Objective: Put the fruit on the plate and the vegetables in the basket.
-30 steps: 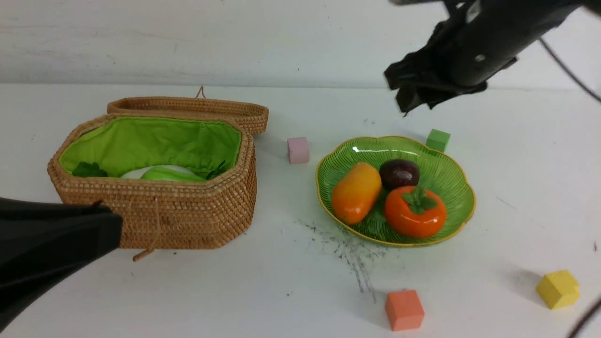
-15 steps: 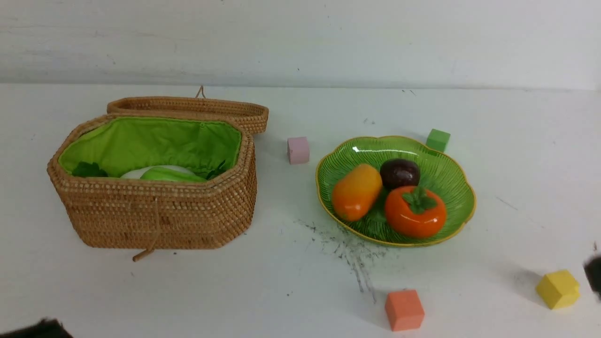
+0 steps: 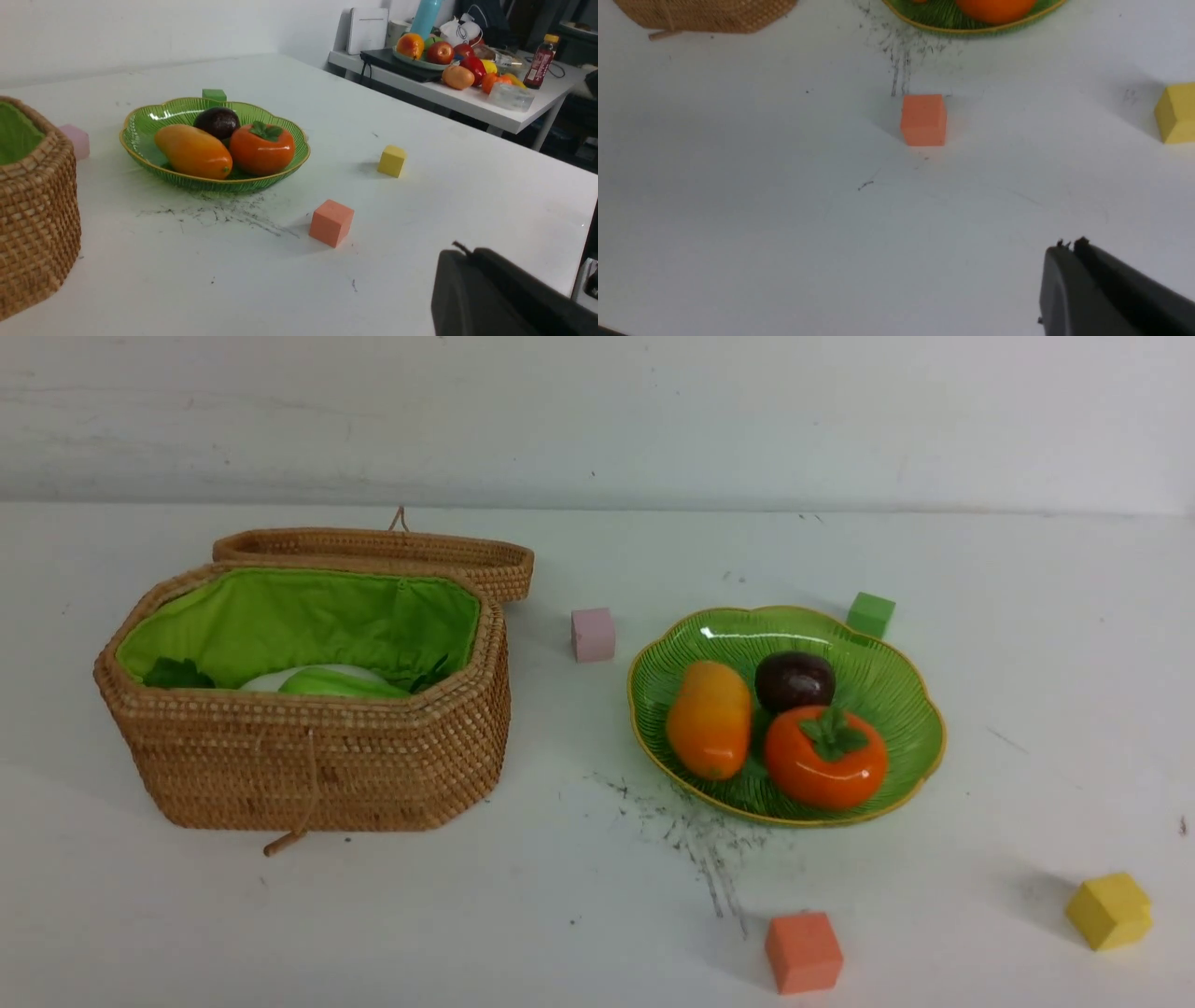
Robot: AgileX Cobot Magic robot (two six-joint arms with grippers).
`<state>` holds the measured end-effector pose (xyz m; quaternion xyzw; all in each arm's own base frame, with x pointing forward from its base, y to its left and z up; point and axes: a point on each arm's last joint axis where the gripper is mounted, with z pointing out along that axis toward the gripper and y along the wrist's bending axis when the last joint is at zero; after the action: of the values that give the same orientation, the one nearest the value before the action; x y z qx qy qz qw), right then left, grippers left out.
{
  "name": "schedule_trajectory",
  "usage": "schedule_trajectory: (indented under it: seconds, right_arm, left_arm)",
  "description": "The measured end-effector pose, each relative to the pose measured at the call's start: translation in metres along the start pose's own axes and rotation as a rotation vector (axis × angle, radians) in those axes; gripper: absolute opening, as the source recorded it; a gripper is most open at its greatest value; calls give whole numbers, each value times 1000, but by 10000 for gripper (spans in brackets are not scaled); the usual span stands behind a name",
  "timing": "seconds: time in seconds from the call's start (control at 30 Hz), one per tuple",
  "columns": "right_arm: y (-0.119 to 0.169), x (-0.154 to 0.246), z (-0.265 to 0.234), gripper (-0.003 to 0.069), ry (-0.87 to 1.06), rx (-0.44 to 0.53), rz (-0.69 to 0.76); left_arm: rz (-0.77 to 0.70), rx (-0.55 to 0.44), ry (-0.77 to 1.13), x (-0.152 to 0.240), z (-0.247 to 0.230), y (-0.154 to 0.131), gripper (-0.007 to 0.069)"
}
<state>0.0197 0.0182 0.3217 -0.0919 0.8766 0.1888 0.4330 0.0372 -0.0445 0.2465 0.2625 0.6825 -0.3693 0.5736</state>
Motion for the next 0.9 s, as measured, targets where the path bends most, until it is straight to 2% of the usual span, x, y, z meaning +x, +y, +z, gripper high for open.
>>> schedule_trajectory:
  seconds: [0.23,0.37,0.47,0.5,0.63,0.9]
  right_arm:
    - [-3,19,-12,23,-61,2,1]
    - [-8,22,-6,25,-68,107,43]
    - [-13,20,0,16,-167,198,39]
    - [-16,20,7,1,-252,244,18]
    - [-31,37,38,-15,-371,322,-32]
    - [-61,99,99,-15,-319,361,-19]
  left_arm:
    - [1,-16,28,5,1,2,-13]
    - [1,-17,29,5,1,2,-13]
    - [1,-18,31,5,1,2,-13]
    - [1,-18,31,5,1,2,-13]
    - [1,-18,31,5,1,2,-13]
    - [1,-18,31,5,1,2,-11]
